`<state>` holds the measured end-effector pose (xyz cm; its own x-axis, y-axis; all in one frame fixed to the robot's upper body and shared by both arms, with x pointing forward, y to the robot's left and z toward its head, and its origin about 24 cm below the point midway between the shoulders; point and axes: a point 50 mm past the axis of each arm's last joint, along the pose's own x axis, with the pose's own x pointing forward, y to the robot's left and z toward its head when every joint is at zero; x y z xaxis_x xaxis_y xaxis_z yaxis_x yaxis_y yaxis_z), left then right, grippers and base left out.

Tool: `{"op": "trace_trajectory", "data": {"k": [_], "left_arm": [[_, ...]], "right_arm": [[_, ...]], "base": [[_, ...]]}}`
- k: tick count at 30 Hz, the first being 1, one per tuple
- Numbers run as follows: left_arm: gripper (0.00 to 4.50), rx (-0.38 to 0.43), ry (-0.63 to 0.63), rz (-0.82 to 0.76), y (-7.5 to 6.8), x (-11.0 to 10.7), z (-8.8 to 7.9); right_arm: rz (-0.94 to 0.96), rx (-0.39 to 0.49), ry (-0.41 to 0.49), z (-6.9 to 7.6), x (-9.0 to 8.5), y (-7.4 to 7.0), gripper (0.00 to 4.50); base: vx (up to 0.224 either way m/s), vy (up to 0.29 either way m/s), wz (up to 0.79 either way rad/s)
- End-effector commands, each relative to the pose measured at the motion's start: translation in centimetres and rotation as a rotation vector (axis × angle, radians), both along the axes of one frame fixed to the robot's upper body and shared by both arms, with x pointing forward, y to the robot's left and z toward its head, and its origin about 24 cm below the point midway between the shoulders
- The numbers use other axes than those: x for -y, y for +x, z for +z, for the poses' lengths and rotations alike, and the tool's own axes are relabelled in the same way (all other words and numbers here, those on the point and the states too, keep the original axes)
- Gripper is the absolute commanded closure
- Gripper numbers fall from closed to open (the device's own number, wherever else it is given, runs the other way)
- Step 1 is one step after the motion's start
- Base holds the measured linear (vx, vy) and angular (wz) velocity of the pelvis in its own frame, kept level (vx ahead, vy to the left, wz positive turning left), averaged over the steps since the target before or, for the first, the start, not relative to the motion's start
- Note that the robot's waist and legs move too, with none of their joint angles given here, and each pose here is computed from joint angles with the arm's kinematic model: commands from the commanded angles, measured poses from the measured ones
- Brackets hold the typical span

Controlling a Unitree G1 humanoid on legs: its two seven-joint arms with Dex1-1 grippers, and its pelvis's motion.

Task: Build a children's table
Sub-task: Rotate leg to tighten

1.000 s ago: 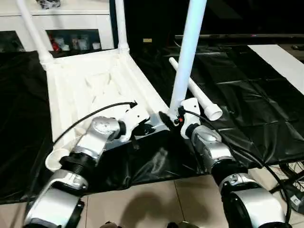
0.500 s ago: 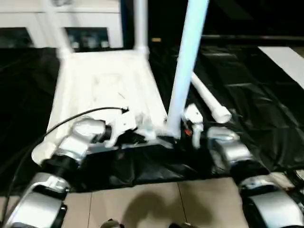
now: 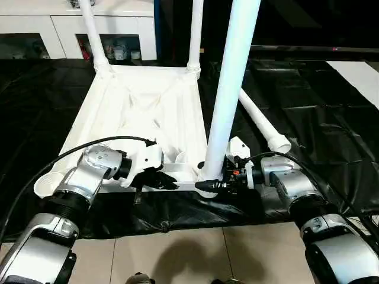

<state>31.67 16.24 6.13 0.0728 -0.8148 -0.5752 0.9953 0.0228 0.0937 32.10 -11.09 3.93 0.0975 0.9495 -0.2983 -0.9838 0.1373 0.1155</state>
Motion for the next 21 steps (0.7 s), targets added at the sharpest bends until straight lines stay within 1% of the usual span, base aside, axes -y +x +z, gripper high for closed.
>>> {"op": "trace_trajectory", "data": {"k": [1, 3, 4, 5, 7, 8, 9, 10, 11, 12, 13, 16, 18, 20, 21], "left_arm": [[4.5, 0.021, 0.001, -0.011, 0.4, 1.1, 0.2], [4.5, 0.03, -0.015, 0.025, 0.6, 1.3, 0.2], [4.5, 0.032, -0.015, 0.03, 0.6, 1.4, 0.2], [4.5, 0.056, -0.017, 0.103, 1.1, 1.7, 0.2], [4.5, 0.072, -0.033, 0.173, 1.5, 2.1, 0.2], [4.5, 0.073, -0.043, 0.19, 1.6, 2.3, 0.3], [4.5, 0.083, -0.069, 0.251, 1.9, 3.4, 0.3], [4.5, 0.092, -0.075, 0.279, 2.0, 4.0, 0.3], [4.5, 0.092, -0.075, 0.279, 2.0, 4.0, 0.3], [4.5, 0.101, -0.081, 0.307, 2.1, 4.7, 0.2], [4.5, 0.101, -0.081, 0.307, 2.1, 4.7, 0.2], [4.5, 0.098, -0.099, 0.324, 1.8, 6.7, 0.0], [4.5, 0.097, -0.105, 0.326, 1.7, 7.3, -0.1], [4.5, 0.097, -0.111, 0.331, 1.7, 7.8, 0.0], [4.5, 0.098, -0.111, 0.33, 1.8, 7.8, 0.0]], "right_arm": [[0.058, -0.029, 0.013, -0.4, -1.7, -0.6, 1.7], [-0.027, -0.022, 0.03, -0.6, -1.8, -0.3, 1.72], [-0.035, -0.02, 0.03, -0.6, -1.8, -0.3, 1.72], [-0.176, 0.01, 0.019, -1.0, -2.0, 0.3, 1.73], [-0.315, 0.035, 0.002, -1.3, -2.1, 0.9, 1.74], [-0.347, 0.04, 0.001, -1.4, -2.2, 1.0, 1.74], [-0.505, 0.028, 0.009, -1.9, -2.5, 1.5, 1.74], [-0.58, 0.018, 0.016, -2.0, -2.7, 1.7, 1.74], [-0.58, 0.018, 0.016, -2.0, -2.7, 1.7, 1.75], [-0.658, 0.004, 0.017, -2.2, -3.1, 1.9, 1.75], [-0.658, 0.004, 0.017, -2.2, -3.1, 1.9, 1.75], [-0.768, 0.007, 0.007, -2.4, -4.5, 2.1, 1.75], [-0.759, 0.021, 0.022, -2.1, -5.4, 2.0, 1.75], [-0.731, 0.06, 0.037, -1.8, -6.1, 1.9, 1.75], [-0.732, 0.059, 0.044, -1.8, -6.1, 1.9, 1.4]], "base": [[0.0, 0.0, 0.0], [0.0, 0.0, 0.0], [0.0, 0.0, 0.0], [0.0, 0.0, 0.0], [0.0, 0.0, 0.0], [0.0, 0.0, 0.0], [0.0, 0.0, 0.0], [0.0, 0.0, 0.0], [0.0, 0.0, 0.0], [0.0, 0.0, 0.0], [0.0, 0.0, 0.0], [0.0, 0.0, 0.0], [0.0, 0.0, 0.0], [0.0, 0.0, 0.0], [0.0, 0.0, 0.0]]}}
